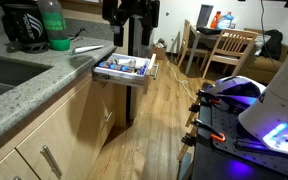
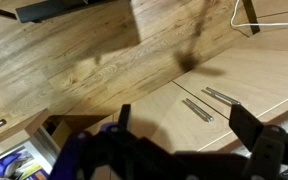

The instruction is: Take the cutlery out of the drawer

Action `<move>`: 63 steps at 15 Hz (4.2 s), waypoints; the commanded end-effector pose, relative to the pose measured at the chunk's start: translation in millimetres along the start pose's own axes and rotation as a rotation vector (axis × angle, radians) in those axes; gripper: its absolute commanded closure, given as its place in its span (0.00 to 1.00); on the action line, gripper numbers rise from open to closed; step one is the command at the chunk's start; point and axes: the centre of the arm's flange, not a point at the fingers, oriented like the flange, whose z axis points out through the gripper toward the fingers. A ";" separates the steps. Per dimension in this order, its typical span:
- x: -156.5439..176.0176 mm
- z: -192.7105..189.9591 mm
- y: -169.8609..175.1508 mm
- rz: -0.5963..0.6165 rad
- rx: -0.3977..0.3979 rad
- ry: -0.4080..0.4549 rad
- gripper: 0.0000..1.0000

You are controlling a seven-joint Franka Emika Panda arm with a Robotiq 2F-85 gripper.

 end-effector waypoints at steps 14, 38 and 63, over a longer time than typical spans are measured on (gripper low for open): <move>-2.2 12.2 1.6 -0.034 -0.103 0.035 0.00; 70.2 48.3 161.6 -0.225 -0.495 -0.042 0.00; 159.3 83.3 259.5 -0.560 -0.681 0.216 0.00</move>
